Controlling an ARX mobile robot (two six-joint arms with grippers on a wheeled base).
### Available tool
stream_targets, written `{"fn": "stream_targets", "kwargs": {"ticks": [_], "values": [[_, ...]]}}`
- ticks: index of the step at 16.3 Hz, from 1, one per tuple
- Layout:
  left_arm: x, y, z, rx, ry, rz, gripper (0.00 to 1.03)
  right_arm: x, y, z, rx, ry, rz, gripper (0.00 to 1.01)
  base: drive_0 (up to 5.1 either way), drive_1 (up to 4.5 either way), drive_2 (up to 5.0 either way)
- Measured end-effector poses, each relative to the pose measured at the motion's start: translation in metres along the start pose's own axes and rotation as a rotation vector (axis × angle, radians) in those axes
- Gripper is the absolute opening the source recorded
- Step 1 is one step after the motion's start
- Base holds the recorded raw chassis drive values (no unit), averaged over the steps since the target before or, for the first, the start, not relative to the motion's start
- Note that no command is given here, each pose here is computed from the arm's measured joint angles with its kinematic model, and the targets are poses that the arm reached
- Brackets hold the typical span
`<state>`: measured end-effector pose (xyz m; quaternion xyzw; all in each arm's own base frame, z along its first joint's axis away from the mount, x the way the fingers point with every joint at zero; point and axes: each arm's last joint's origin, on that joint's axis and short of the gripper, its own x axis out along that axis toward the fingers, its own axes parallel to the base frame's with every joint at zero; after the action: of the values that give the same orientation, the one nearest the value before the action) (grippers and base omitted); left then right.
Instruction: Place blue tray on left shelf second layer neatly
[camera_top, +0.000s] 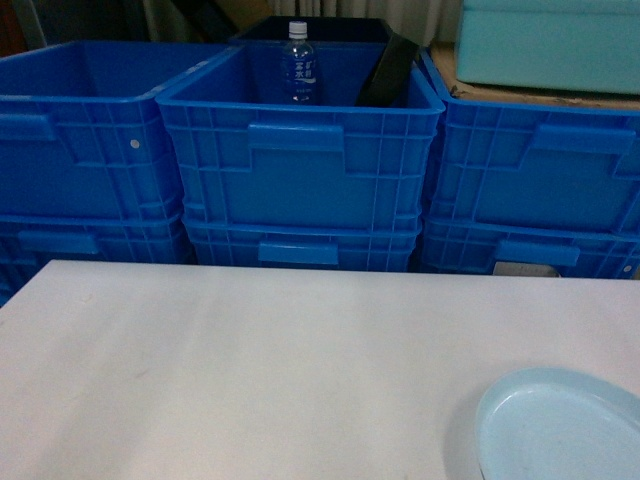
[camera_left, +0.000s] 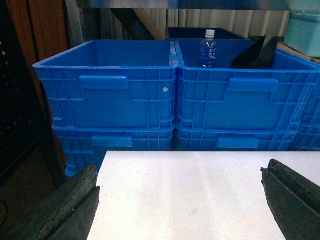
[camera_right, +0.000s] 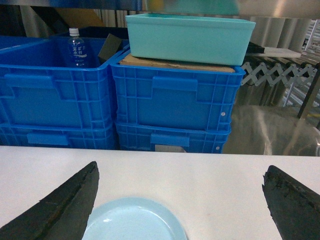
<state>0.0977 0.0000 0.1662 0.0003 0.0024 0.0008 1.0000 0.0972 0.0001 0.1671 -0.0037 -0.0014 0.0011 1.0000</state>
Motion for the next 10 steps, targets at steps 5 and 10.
{"fn": "stream_targets", "kwargs": {"ticks": [5,10], "values": [[0.0,0.0,0.0,0.0,0.0,0.0,0.98,0.0,0.0,0.0,0.0,0.0,0.0,0.98,0.0,0.0,0.0],[0.0,0.0,0.0,0.0,0.0,0.0,0.98,0.0,0.0,0.0,0.0,0.0,0.0,0.98,0.0,0.0,0.0]]}}
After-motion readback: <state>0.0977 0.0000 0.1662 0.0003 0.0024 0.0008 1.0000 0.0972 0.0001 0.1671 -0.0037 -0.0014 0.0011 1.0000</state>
